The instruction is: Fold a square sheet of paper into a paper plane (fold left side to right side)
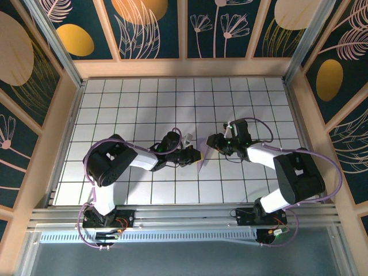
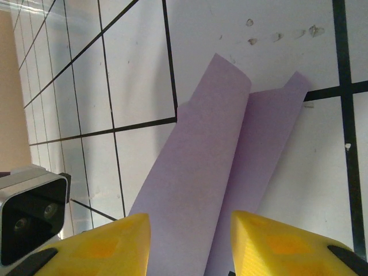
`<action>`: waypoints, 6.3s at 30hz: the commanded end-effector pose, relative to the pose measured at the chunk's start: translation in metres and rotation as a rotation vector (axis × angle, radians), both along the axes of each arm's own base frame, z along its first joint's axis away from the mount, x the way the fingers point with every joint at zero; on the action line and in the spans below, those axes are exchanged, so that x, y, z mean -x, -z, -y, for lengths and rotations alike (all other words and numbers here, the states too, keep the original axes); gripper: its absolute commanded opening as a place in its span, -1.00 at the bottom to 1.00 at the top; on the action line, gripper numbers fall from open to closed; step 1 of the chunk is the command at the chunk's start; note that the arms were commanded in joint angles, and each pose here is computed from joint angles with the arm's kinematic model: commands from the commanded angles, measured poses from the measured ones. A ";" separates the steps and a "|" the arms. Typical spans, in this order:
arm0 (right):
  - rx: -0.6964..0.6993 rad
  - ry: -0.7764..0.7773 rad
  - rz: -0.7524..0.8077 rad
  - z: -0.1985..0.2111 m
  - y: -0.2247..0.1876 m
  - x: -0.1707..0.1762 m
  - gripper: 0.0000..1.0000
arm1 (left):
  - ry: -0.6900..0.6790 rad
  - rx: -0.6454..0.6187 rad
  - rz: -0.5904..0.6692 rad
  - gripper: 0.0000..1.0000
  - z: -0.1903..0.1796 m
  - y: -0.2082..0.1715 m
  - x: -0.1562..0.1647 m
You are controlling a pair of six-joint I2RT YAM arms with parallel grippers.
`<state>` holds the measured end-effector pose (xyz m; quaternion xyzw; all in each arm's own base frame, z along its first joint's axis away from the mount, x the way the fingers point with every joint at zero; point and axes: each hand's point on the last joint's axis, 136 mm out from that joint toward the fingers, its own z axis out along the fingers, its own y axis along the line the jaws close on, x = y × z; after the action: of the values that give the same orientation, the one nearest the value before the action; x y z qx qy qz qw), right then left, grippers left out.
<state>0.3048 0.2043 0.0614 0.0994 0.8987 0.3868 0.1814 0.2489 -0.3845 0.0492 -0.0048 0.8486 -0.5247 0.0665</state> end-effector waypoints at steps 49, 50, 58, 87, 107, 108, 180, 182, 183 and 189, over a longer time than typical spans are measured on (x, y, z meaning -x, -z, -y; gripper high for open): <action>0.146 0.002 -0.122 -0.001 0.057 0.012 -0.26 | 0.002 -0.001 -0.017 -0.61 0.000 0.003 -0.002; 0.152 0.002 -0.123 -0.001 0.058 0.013 -0.26 | 0.000 -0.014 -0.007 -0.59 -0.001 0.002 -0.003; 0.164 0.000 -0.131 0.001 0.062 0.015 -0.26 | -0.034 -0.065 0.017 -0.40 -0.010 0.000 -0.011; 0.189 -0.015 -0.132 0.001 0.064 0.017 -0.26 | -0.048 -0.199 0.034 -0.81 -0.012 0.027 -0.027; 0.199 -0.022 -0.132 0.000 0.064 0.018 -0.27 | -0.058 -0.267 0.041 -0.83 -0.021 0.036 -0.028; 0.200 -0.022 -0.132 0.000 0.064 0.018 -0.27 | -0.057 -0.265 0.041 -0.83 -0.020 0.036 -0.028; 0.178 -0.015 -0.085 -0.005 0.045 0.012 -0.26 | -0.030 -0.363 0.004 -0.89 -0.023 0.057 -0.011; 0.176 -0.012 -0.080 -0.004 0.044 0.012 -0.26 | -0.031 -0.366 0.001 -0.89 -0.023 0.057 -0.011; 0.175 -0.009 -0.079 -0.004 0.043 0.012 -0.26 | -0.031 -0.369 -0.001 -0.89 -0.023 0.058 -0.011; 0.183 -0.002 -0.075 -0.002 0.042 0.012 -0.25 | -0.033 -0.378 -0.007 -0.89 -0.024 0.061 -0.010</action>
<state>0.2983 0.2157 0.0259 0.0934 0.9282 0.3269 0.1512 0.2701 -0.3693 0.0151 -0.0071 0.9142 -0.3940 0.0950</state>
